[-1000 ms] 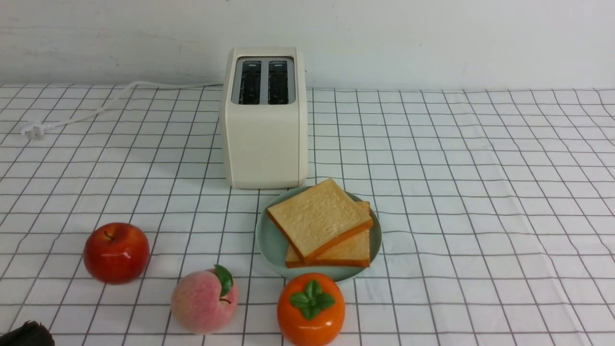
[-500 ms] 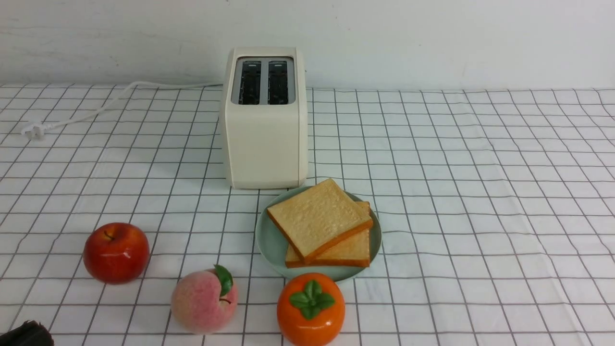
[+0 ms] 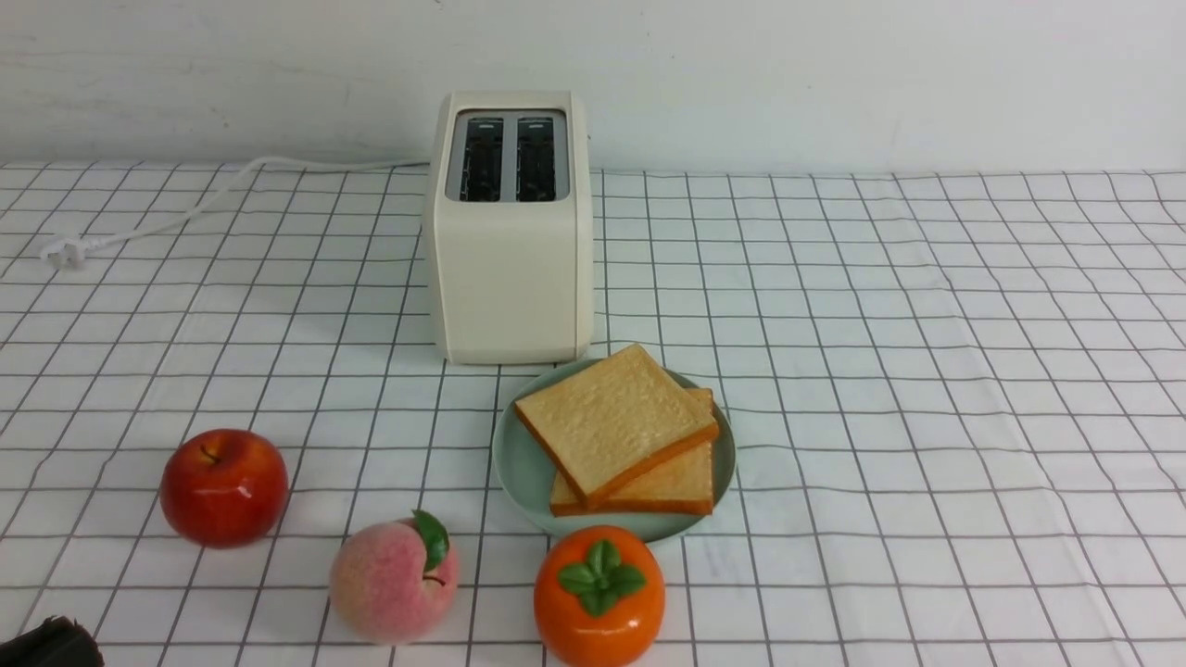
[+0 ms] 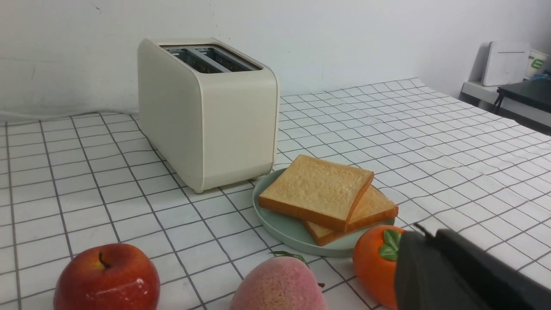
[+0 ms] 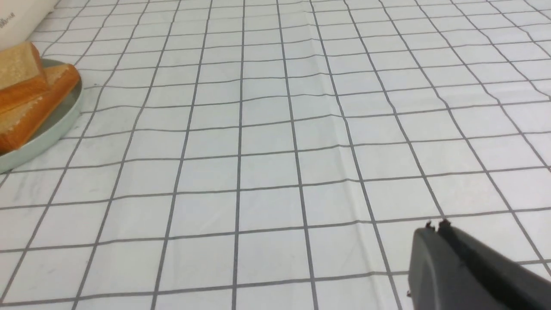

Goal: Take toasted bread from bread machine on white checkered table place on plate.

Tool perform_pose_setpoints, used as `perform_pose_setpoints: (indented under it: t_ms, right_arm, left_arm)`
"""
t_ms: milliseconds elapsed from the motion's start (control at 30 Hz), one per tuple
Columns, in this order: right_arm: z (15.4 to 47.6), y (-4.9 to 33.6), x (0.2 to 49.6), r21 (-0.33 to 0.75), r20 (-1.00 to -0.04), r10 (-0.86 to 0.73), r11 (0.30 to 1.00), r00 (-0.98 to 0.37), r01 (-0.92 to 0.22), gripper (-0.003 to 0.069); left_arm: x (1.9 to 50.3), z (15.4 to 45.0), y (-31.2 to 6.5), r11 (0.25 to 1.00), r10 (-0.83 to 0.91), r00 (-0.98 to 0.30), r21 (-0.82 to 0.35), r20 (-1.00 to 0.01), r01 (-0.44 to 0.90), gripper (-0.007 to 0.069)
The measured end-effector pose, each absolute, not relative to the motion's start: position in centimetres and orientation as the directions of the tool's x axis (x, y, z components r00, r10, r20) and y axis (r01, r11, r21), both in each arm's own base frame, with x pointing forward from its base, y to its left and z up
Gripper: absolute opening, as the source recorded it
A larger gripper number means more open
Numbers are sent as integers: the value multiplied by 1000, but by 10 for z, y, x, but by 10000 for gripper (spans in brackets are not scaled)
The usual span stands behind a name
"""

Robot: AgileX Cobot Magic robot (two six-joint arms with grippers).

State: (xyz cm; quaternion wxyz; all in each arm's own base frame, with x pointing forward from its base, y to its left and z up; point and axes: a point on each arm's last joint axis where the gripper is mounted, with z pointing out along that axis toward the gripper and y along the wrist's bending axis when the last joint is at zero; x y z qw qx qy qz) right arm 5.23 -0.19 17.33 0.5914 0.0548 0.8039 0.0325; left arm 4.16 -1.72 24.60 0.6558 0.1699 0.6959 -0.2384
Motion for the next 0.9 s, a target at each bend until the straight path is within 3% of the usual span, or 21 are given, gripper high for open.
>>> perform_pose_setpoints:
  t_ms: [900]
  right_arm:
    - [173,-2,52,124,-946,133,991,-297,50,-6]
  left_arm:
    - [42,246,-17,829,-74,-80,-106,-994,549,29]
